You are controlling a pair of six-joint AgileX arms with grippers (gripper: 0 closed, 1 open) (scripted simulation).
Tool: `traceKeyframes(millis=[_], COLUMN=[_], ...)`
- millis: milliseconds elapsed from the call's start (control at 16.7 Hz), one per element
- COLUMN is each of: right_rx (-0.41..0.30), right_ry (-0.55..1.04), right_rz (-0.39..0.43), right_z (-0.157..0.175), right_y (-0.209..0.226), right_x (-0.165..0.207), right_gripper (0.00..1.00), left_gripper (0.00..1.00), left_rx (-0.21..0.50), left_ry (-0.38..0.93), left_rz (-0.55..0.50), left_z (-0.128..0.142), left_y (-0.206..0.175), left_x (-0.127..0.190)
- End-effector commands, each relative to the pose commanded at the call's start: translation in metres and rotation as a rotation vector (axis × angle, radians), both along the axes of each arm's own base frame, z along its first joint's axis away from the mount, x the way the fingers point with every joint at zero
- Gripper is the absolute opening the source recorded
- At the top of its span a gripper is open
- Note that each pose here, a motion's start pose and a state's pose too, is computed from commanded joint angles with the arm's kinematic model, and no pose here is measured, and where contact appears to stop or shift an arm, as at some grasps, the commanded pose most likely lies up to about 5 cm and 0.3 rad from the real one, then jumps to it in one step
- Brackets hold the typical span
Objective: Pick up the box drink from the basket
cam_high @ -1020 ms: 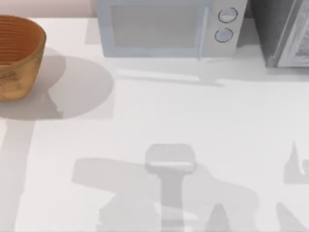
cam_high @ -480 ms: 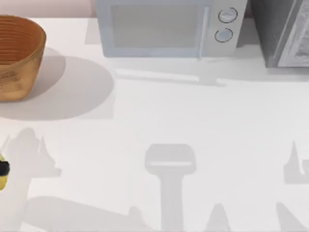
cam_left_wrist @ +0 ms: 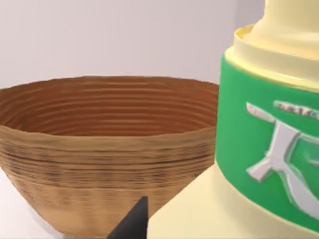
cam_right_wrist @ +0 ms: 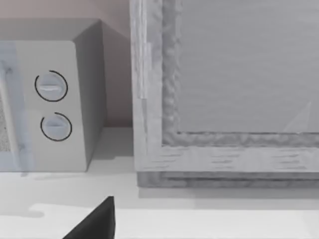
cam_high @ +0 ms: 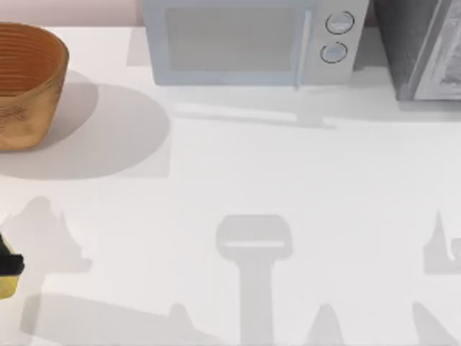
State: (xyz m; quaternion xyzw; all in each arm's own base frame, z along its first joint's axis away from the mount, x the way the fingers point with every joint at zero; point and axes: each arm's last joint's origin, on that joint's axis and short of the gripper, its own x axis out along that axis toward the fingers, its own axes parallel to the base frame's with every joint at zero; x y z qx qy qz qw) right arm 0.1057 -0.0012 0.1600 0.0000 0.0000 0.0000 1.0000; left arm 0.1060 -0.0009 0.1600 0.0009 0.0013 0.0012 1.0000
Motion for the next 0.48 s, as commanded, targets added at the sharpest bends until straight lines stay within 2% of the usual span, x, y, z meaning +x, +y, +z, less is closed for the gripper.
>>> traceKeyframes(millis=[240, 480], right_rx=[0.0, 0.0], right_ry=[0.0, 0.0], right_rz=[0.0, 0.0], right_z=[0.0, 0.0], right_y=[0.0, 0.0], right_x=[0.0, 0.0], right_gripper=[1.0, 1.0], left_gripper=[0.0, 0.0], left_rx=[-0.003, -0.006], left_ry=[0.007, -0.037], left_rz=[0.043, 0.136], left_z=[0.005, 0.028], left_y=[-0.002, -0.007], left_x=[0.005, 0.018])
